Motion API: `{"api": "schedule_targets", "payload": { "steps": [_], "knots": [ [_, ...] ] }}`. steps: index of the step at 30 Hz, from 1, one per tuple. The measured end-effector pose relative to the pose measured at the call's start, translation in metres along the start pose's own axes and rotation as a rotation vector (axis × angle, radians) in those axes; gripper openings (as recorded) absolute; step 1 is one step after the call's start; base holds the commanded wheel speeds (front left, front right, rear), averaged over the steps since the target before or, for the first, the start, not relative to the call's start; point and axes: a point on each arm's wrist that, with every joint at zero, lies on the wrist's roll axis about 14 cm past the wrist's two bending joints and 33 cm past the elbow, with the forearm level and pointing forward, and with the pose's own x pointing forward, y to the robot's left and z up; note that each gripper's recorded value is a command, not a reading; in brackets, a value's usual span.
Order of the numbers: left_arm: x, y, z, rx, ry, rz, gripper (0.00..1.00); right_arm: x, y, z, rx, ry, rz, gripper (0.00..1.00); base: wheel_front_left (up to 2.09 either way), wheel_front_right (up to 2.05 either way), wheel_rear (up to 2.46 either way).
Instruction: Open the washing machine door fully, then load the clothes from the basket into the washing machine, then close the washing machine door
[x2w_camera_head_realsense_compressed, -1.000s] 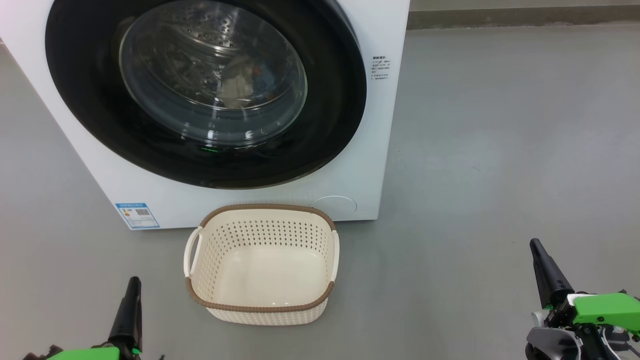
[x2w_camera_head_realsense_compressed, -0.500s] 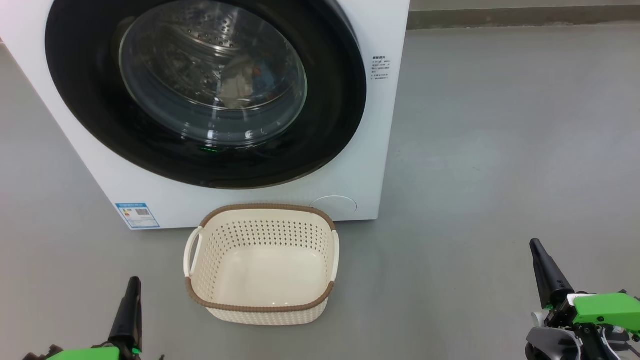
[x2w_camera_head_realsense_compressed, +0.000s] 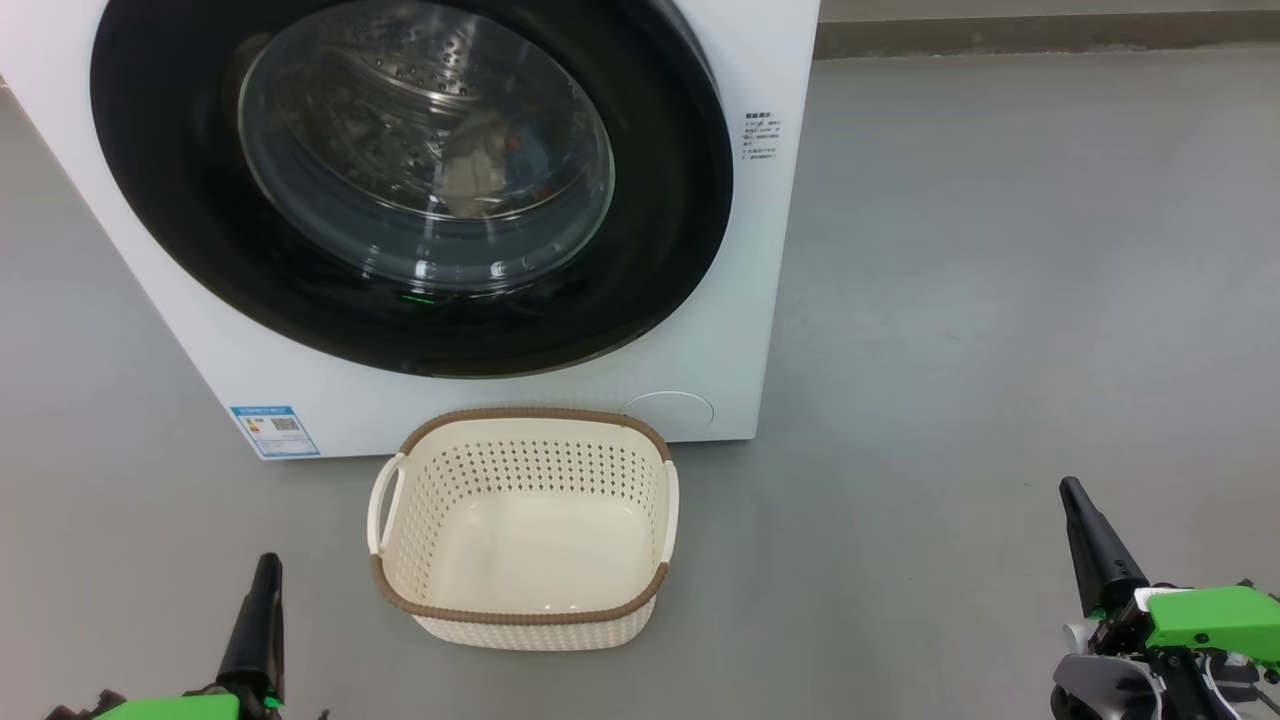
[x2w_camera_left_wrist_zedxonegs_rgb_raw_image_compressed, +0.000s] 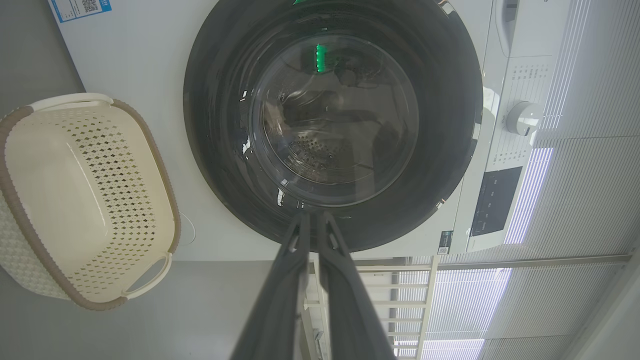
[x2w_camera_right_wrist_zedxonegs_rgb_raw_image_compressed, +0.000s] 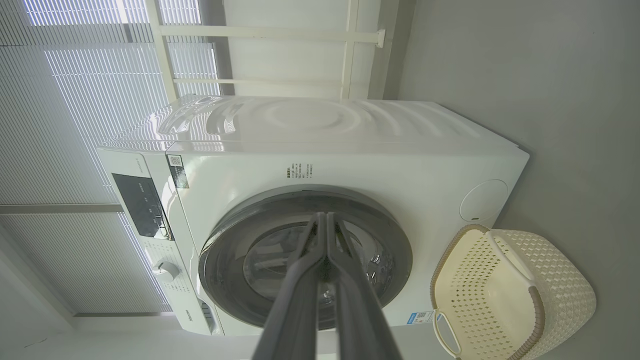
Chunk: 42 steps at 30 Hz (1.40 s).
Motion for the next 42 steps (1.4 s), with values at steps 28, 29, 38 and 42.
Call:
{"api": "schedule_targets", "payload": {
  "steps": [28,29,38,42],
  "knots": [
    [0.0000,0.0000,0.0000,0.000,0.000,0.000,0.00,0.0000,0.0000,-0.0003,0.000,0.003,0.000,0.00,0.00,0.00,0.00],
    [0.0000,0.0000,0.0000,0.000,0.000,0.000,0.00,0.0000,0.0000,-0.0003,0.000,0.003,0.000,0.00,0.00,0.00,0.00],
    [0.0000,0.0000,0.0000,0.000,0.000,0.000,0.00,0.0000,0.0000,-0.0003,0.000,0.003,0.000,0.00,0.00,0.00,0.00],
    [0.0000,0.0000,0.0000,0.000,0.000,0.000,0.00,0.0000,0.0000,-0.0003,0.000,0.003,0.000,0.00,0.00,0.00,0.00]
  ]
}}
